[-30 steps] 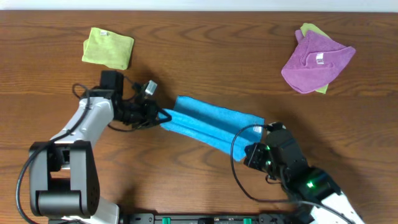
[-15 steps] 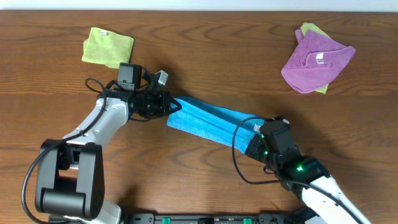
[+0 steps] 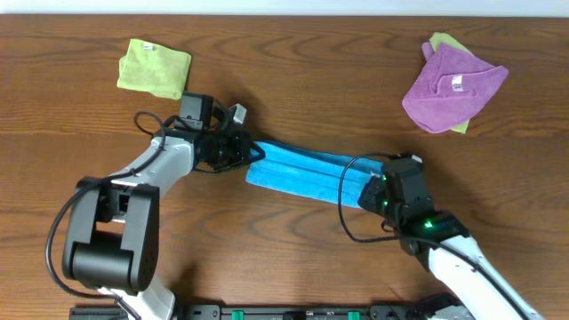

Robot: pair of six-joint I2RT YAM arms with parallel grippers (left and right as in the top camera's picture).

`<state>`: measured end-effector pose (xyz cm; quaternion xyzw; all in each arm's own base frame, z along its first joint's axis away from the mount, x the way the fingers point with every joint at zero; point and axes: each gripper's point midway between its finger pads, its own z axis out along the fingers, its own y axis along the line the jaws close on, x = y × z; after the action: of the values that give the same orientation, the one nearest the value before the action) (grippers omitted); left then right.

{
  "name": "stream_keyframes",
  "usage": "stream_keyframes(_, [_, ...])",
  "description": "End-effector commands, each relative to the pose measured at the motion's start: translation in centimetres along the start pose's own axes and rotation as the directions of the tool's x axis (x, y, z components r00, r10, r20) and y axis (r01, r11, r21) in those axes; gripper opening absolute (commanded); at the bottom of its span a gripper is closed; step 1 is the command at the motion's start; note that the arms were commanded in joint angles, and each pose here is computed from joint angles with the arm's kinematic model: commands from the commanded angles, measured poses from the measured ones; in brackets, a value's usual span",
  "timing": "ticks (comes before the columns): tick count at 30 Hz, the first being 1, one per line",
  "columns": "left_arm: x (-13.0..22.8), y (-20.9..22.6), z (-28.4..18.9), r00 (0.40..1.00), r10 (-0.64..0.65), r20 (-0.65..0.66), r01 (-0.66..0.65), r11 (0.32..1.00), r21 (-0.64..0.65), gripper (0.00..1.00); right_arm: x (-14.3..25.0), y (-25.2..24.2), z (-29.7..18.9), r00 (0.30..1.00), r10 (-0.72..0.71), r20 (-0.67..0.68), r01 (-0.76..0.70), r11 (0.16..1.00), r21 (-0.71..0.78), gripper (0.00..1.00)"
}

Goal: Fold the cloth

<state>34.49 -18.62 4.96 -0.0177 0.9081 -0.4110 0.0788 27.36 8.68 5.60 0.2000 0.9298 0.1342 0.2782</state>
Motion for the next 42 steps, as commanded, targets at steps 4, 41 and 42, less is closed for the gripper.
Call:
stream_keyframes(4, [-0.9, 0.6, 0.2, 0.999, -0.011, 0.033, 0.013, 0.999, -0.042, 0.06, -1.6, -1.9, 1.3, 0.998, -0.039, 0.043, 0.036, 0.996, 0.085, 0.05])
stream_keyframes(41, [-1.2, 1.6, 2.1, 0.998, 0.041, 0.054, -0.033, 0.99, -0.136, 0.43, -3.7, -1.7, 4.2, 0.99, -0.089, 0.107, 0.078, 0.992, 0.097, 0.43])
stream_keyframes(42, [-1.2, 1.6, 2.1, 0.998, 0.042, 0.053, -0.034, 0.99, -0.136, 0.44, -3.8, -1.4, 4.2, 0.99, -0.088, 0.106, 0.079, 0.993, 0.089, 0.43])
